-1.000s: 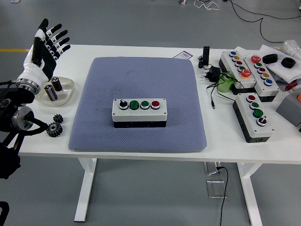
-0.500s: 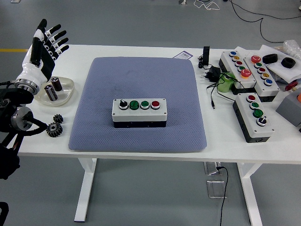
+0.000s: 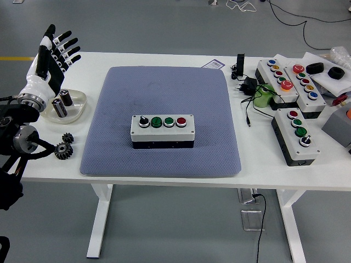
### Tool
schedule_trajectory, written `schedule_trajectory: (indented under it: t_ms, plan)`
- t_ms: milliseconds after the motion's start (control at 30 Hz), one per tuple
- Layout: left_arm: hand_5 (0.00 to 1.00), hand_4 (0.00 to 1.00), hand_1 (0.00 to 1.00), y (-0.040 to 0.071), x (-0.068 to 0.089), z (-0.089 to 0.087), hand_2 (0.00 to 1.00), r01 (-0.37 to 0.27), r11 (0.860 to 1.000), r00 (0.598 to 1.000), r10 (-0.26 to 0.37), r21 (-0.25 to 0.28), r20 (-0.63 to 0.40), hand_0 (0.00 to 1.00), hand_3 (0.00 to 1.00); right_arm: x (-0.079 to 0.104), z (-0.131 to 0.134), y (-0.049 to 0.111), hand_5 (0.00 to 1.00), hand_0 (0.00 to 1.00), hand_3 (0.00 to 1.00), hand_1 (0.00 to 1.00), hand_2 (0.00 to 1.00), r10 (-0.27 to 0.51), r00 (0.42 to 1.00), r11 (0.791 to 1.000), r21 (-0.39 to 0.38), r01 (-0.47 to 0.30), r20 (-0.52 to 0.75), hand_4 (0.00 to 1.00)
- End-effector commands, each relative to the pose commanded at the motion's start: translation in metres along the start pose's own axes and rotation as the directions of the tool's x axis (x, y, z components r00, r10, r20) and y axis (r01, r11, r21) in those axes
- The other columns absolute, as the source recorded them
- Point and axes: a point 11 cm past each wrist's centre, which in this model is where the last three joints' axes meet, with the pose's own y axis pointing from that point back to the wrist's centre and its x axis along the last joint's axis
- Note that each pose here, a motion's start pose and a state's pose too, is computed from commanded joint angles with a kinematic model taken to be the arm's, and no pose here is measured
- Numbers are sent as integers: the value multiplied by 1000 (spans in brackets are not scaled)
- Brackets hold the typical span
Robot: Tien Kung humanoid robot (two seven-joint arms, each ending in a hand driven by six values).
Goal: Pick up the button,place it on the desk,press the button,press the button
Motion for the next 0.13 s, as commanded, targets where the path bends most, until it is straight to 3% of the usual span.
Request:
schedule_trajectory:
  t_ms: [133]
  plan:
    - [998, 754, 855, 1, 1, -2, 856, -5, 1000, 1000, 5, 2, -1, 834, 925, 0, 1, 0, 302, 662, 650, 583, 628, 0, 1000, 1000, -2, 0, 2, 284]
